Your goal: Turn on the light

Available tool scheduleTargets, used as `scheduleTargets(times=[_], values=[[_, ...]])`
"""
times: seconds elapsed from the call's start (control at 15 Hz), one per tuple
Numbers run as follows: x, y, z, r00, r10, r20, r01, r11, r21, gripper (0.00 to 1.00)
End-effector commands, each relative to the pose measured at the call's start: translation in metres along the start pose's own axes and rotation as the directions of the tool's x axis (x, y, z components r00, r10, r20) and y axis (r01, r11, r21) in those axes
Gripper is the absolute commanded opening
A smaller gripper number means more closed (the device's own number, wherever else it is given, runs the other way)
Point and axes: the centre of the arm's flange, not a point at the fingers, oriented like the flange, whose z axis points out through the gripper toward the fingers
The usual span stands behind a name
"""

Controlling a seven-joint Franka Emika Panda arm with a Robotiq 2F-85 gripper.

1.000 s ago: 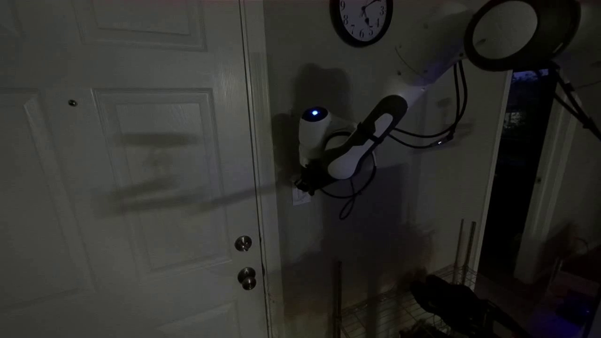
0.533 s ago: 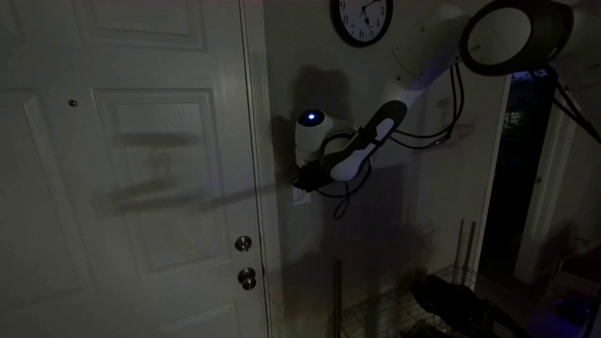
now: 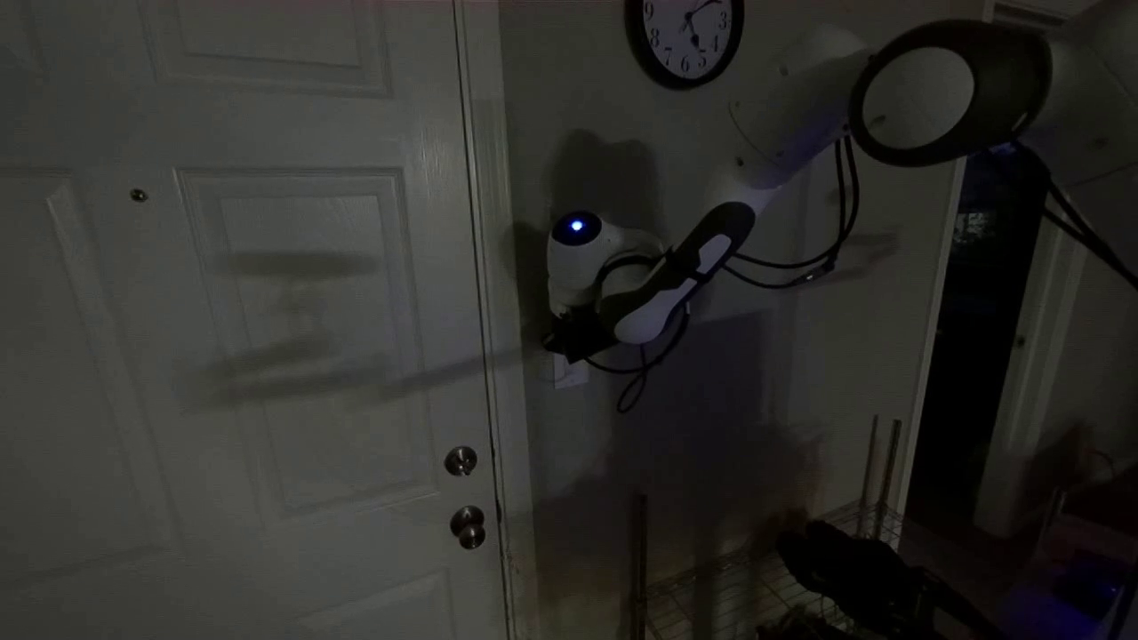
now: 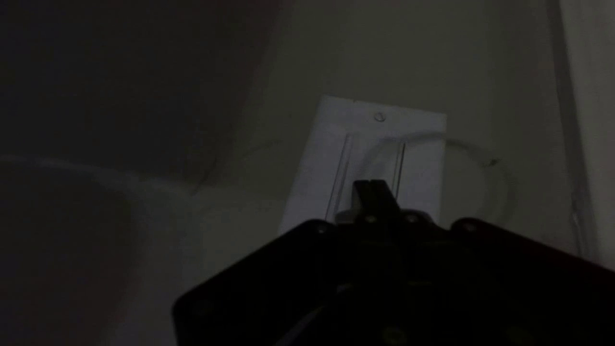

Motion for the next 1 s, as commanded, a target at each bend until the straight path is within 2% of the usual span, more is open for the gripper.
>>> scheduleTargets(times=[0.0,0.2,0.33,0.6,0.93], values=[[0.008,0.003,0.012,1.000,0.012,-0.025,-0.014,0.999,-0.044,0.02],[0.008,0.002,0.012,1.000,0.024,-0.006,-0.025,0.998,-0.057,0.01],[0.003,0.002,0.010,0.999,0.034,0.039,-0.033,0.999,-0.037,0.01],[-0.021,0.002,0.003,0.990,0.065,0.126,-0.066,0.998,-0.002,0.01],[-0.049,-0.003,0.000,0.974,0.116,0.195,-0.126,0.991,0.038,0.01]])
